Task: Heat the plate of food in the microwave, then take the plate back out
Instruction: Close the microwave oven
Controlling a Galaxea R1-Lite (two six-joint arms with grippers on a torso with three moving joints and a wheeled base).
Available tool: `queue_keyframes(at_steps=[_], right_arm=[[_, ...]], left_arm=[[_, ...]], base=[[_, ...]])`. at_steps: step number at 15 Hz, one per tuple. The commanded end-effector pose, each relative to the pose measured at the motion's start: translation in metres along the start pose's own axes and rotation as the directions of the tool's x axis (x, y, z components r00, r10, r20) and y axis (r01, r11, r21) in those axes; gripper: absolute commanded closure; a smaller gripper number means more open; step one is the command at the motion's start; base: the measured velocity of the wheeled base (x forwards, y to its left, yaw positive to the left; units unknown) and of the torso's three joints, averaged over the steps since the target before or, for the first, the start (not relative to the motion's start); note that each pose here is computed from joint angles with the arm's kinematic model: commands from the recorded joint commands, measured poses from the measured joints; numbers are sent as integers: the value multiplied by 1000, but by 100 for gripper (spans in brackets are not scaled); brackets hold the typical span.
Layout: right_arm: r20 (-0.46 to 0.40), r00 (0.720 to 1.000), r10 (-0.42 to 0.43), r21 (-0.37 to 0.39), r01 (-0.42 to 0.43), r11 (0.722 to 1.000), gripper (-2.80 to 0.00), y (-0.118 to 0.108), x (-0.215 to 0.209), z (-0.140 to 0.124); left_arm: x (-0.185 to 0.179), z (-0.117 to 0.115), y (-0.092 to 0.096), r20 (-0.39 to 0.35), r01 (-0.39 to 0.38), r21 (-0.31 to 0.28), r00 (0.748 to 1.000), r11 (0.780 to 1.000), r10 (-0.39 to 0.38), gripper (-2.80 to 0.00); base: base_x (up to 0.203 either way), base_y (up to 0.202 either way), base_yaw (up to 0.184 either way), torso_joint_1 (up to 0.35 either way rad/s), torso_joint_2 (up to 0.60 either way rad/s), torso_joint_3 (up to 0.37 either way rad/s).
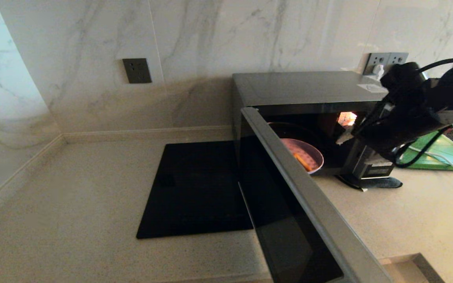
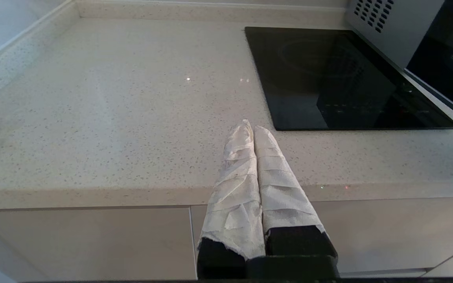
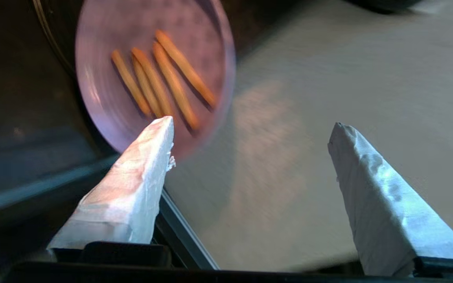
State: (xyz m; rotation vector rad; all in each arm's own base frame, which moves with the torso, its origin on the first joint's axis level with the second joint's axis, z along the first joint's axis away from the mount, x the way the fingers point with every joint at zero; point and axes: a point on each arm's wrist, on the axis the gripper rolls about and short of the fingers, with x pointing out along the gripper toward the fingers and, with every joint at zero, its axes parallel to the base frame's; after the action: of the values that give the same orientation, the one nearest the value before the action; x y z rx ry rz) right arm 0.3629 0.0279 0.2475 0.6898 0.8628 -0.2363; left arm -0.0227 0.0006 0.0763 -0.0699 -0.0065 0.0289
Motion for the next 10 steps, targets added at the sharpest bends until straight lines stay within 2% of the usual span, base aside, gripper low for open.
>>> queue_keyframes(at_steps=[1,4,7,10], right_arm=[[61,998,26,-33,-24,999,-280,-14,-63,-16],[98,995,-10,-110,21,994,-280,-38,-109,-39],[147,989,12,-168,13,986,-280,-57,-151,-60],[175,984,27,-245,17,969,-280,-76,-175,-80]], left_arm=[[0,0,0,1,-1,-1,1000,1000,1,0],[0,0,0,1,-1,-1,1000,1000,1,0],[0,0,0,1,-1,-1,1000,1000,1,0],[0,0,0,1,-1,-1,1000,1000,1,0]], base=[[0,0,0,0,0,0],[0,0,0,0,0,0],[0,0,0,0,0,0],[0,0,0,0,0,0]])
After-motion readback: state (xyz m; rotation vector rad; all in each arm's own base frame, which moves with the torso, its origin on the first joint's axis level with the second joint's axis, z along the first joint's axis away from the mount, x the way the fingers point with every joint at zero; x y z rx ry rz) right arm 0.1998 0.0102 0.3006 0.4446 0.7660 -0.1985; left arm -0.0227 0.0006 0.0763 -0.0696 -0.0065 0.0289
